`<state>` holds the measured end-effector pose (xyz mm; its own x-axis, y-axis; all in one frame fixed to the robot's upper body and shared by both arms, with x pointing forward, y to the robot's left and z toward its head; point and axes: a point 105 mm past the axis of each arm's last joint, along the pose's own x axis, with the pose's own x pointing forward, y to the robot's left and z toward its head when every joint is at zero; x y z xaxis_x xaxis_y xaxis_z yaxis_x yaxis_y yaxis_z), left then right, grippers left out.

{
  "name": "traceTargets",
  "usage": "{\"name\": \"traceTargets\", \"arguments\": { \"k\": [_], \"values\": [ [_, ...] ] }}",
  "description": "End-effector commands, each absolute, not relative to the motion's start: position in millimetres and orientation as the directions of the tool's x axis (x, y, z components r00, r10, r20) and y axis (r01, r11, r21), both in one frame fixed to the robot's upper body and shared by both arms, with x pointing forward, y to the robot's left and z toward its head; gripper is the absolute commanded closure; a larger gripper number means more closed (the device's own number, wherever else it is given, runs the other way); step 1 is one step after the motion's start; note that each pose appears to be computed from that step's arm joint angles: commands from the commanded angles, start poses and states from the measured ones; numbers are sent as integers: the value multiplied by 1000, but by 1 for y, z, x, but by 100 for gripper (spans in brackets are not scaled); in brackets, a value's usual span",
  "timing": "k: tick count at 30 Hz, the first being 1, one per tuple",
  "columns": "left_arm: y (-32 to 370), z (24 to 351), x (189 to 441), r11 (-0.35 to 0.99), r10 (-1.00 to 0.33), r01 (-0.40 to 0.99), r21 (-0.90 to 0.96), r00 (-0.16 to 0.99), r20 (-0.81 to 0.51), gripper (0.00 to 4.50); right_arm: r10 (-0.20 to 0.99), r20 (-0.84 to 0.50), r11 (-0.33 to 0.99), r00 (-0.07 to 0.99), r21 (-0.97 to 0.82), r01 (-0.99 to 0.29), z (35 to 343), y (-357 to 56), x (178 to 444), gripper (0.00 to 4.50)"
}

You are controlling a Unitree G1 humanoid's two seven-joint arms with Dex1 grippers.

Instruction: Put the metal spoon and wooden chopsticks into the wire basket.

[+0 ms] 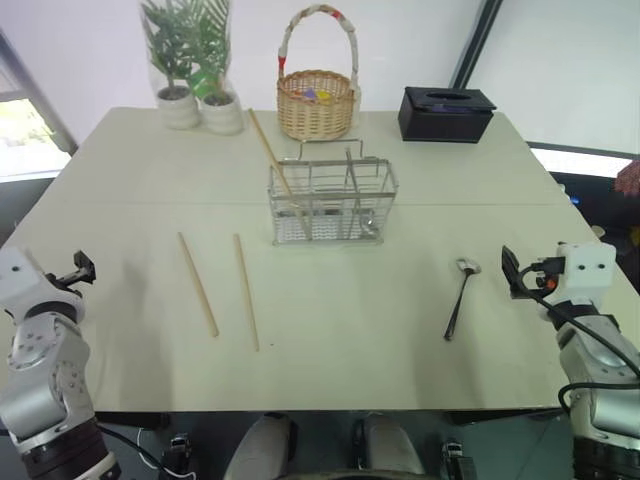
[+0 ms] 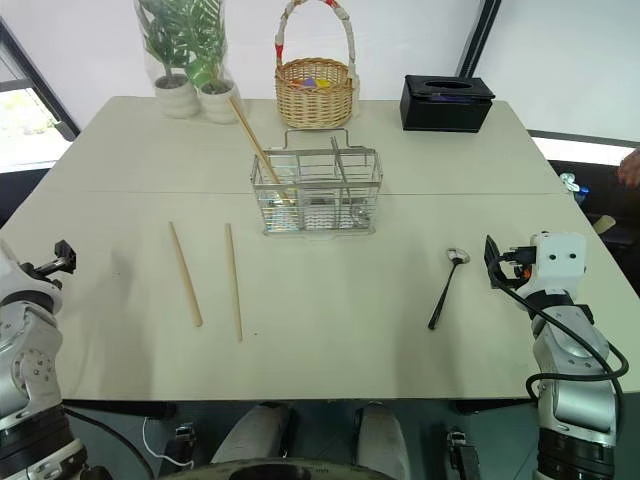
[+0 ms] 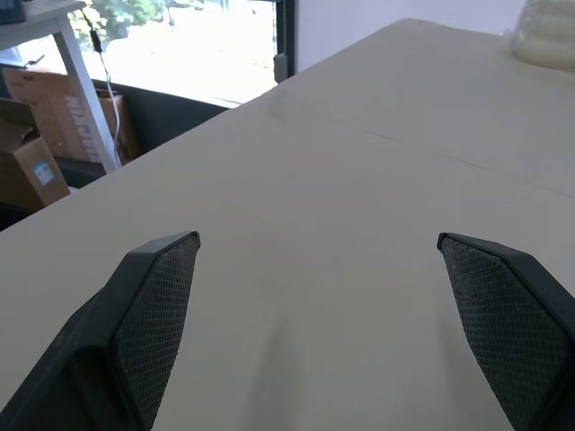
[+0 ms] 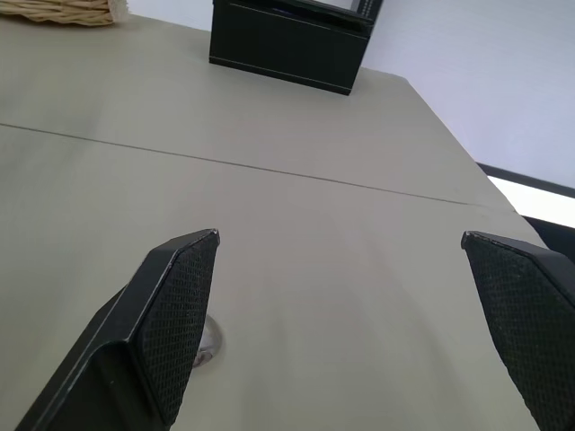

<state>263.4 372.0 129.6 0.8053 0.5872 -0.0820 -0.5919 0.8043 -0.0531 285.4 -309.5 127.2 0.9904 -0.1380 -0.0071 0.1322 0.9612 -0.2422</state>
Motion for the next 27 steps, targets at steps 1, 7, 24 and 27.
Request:
{"name": "traceTargets", "arguments": {
  "k": [1,7,24,27],
  "values": [
    [371,148,265,813,581,-581,-38,814,-17,0,-139,51,956,989,-256,147,141,-310,284,0],
    [370,149,267,819,572,-572,-48,820,-13,0,-138,47,956,989,-254,145,140,-309,283,0],
    [370,152,266,821,571,-570,-33,821,-6,0,-119,57,956,991,-264,129,147,-305,284,0],
    [371,152,266,821,570,-570,-26,822,-5,0,-116,56,956,992,-264,126,147,-304,284,0]
  ]
}}
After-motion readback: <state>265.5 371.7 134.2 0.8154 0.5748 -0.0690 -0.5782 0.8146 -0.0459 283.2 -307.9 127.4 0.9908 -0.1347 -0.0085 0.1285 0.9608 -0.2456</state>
